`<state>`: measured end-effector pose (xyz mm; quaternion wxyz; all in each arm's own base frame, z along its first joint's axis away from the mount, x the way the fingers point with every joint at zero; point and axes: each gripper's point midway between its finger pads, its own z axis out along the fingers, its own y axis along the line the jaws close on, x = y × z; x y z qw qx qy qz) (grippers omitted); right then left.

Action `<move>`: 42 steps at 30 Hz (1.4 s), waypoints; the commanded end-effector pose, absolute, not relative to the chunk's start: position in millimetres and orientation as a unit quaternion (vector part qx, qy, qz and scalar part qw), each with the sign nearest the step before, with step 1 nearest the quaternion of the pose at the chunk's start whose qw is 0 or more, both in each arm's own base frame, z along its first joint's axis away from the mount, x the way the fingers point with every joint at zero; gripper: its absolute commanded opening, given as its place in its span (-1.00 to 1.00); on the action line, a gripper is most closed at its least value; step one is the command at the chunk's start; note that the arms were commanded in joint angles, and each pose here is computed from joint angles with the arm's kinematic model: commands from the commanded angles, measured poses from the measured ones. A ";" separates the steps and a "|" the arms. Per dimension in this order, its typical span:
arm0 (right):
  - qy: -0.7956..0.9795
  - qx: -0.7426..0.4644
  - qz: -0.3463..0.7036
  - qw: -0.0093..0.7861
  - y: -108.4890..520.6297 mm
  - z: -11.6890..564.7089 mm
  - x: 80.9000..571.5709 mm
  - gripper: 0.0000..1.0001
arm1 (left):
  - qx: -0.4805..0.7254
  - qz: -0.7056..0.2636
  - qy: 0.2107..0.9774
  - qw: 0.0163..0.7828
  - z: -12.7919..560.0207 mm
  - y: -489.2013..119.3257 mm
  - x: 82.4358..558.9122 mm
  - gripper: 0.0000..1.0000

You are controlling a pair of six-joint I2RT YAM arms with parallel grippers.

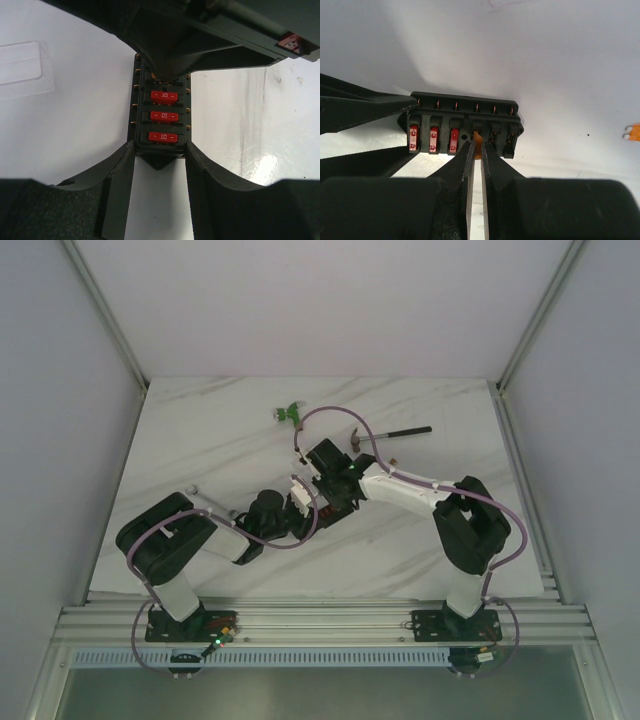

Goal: Snap on the fuse box
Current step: Install the fuse at the fuse box base.

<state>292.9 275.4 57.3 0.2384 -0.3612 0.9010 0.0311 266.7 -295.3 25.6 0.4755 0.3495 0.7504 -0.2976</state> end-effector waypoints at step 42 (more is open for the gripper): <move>0.911 -0.364 0.014 0.192 279.2 25.9 269.4 -1.00 | 0.355 -0.300 0.759 0.456 15.1 -296.6 261.6 -0.25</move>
